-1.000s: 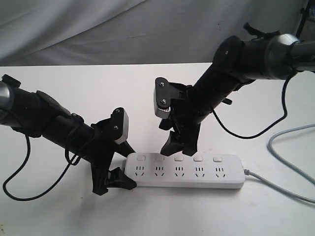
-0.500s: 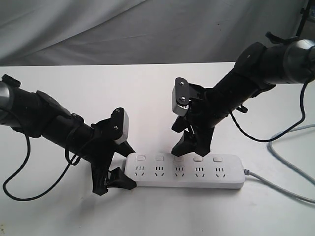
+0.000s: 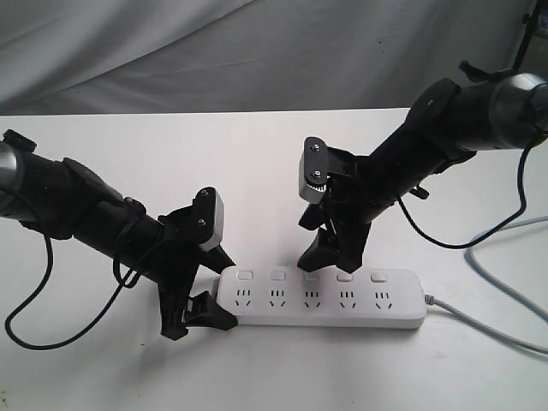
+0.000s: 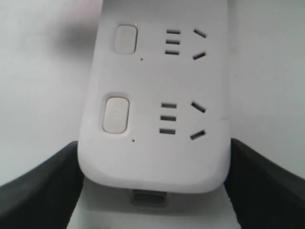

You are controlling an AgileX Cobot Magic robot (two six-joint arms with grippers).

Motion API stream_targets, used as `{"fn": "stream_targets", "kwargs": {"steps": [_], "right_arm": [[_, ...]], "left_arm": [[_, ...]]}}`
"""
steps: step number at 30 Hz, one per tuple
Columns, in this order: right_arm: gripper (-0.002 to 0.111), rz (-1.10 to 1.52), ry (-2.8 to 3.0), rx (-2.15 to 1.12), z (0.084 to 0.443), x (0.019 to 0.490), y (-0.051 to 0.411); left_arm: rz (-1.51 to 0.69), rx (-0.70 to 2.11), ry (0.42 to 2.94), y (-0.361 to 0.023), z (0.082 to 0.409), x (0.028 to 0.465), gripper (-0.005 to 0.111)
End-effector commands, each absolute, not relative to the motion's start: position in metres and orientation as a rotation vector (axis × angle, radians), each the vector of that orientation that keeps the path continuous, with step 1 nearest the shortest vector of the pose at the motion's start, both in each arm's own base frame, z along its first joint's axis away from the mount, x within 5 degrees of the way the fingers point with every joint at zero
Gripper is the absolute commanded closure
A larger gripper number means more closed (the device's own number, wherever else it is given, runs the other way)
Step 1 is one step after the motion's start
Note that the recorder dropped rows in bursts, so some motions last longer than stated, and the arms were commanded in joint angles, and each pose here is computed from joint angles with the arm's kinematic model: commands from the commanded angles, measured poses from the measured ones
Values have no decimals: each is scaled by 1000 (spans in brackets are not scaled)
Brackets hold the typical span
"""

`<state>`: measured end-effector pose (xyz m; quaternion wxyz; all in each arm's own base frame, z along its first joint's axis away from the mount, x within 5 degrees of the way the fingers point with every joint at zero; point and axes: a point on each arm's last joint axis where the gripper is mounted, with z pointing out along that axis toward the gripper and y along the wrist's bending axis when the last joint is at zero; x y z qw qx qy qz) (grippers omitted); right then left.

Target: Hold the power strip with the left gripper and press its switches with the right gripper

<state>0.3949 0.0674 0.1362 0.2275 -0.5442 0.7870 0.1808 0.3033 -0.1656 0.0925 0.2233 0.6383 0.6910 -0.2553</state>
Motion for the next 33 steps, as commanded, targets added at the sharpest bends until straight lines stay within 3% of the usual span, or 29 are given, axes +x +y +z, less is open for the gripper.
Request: {"fn": "stream_targets", "kwargs": {"steps": [1, 22, 33], "right_arm": [[42, 503, 2181, -1498, 125, 395, 68], [42, 415, 2256, -1594, 98, 392, 59], [42, 409, 2258, -1573, 101, 392, 59]], "left_arm": [[-673, 1755, 1911, -166, 93, 306, 107], [-673, 1755, 1911, -166, 93, 306, 107], [-673, 1755, 1911, -166, 93, 306, 107]]}}
